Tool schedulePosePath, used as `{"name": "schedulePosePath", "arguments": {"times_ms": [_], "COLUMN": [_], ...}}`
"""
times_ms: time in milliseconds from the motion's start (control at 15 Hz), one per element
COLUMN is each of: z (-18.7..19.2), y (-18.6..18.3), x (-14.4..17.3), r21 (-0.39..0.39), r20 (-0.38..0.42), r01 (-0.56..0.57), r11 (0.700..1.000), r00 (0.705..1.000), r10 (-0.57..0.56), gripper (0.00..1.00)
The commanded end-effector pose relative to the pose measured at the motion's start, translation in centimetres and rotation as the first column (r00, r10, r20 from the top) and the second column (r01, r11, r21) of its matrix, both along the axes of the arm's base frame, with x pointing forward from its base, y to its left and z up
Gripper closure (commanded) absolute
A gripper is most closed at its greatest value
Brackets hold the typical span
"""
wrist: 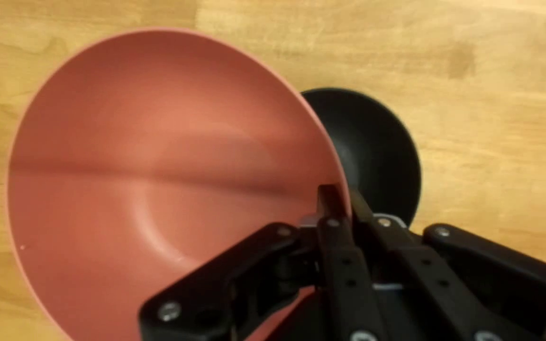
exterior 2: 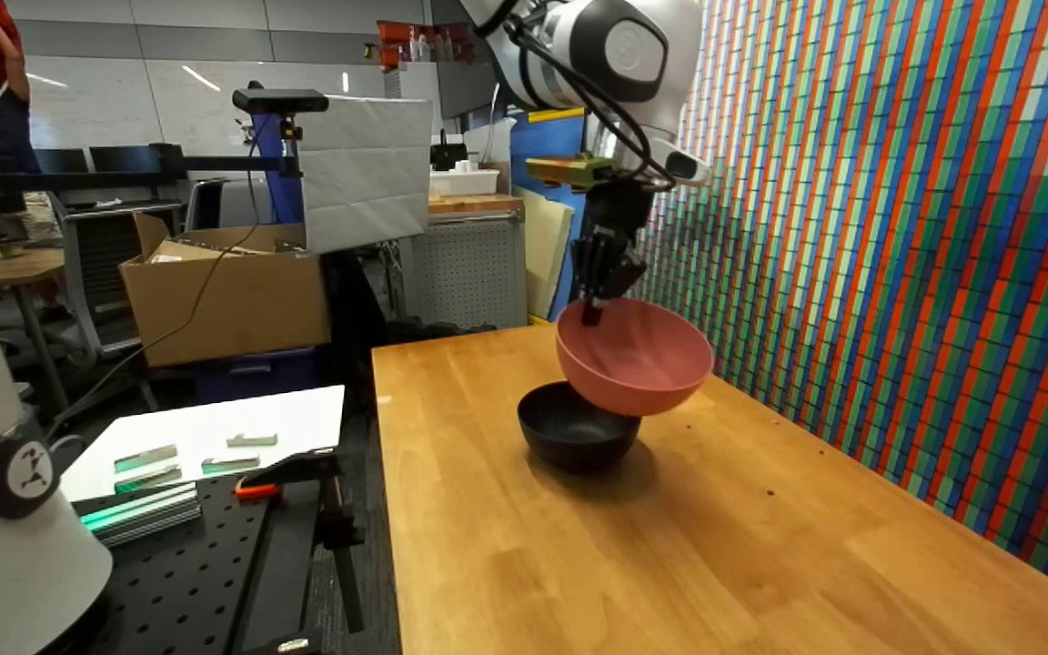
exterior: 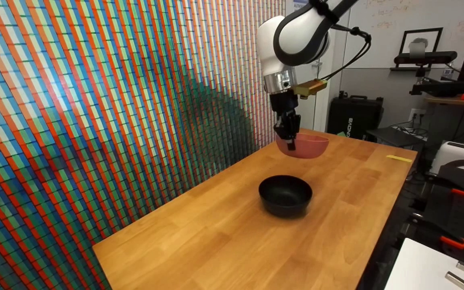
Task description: Put the pink bowl inside the black bowl
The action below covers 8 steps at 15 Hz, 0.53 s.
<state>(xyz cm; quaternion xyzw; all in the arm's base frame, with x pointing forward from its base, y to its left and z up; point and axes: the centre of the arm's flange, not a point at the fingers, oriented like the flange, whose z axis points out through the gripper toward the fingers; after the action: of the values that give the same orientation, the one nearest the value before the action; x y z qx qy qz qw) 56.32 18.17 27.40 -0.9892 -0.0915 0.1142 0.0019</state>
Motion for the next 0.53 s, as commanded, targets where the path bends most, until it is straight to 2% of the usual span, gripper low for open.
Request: {"name": "schedulePosePath", "arguments": {"times_ms": [0, 200, 467], "z": [3.3, 2.9, 0.9], "y": [2.0, 3.3, 3.3], "x": [-7.1, -8.9, -6.8], "r21": [0.066, 0.103, 0.096], "r20": [-0.008, -0.023, -0.057], "r01": [-0.118, -0.167, -0.128], "r11": [0.991, 0.98, 0.987], "r00": [0.993, 0.985, 0.989], "r10": [0.119, 0.171, 0.134], "gripper": [0.94, 0.94, 0.94]}}
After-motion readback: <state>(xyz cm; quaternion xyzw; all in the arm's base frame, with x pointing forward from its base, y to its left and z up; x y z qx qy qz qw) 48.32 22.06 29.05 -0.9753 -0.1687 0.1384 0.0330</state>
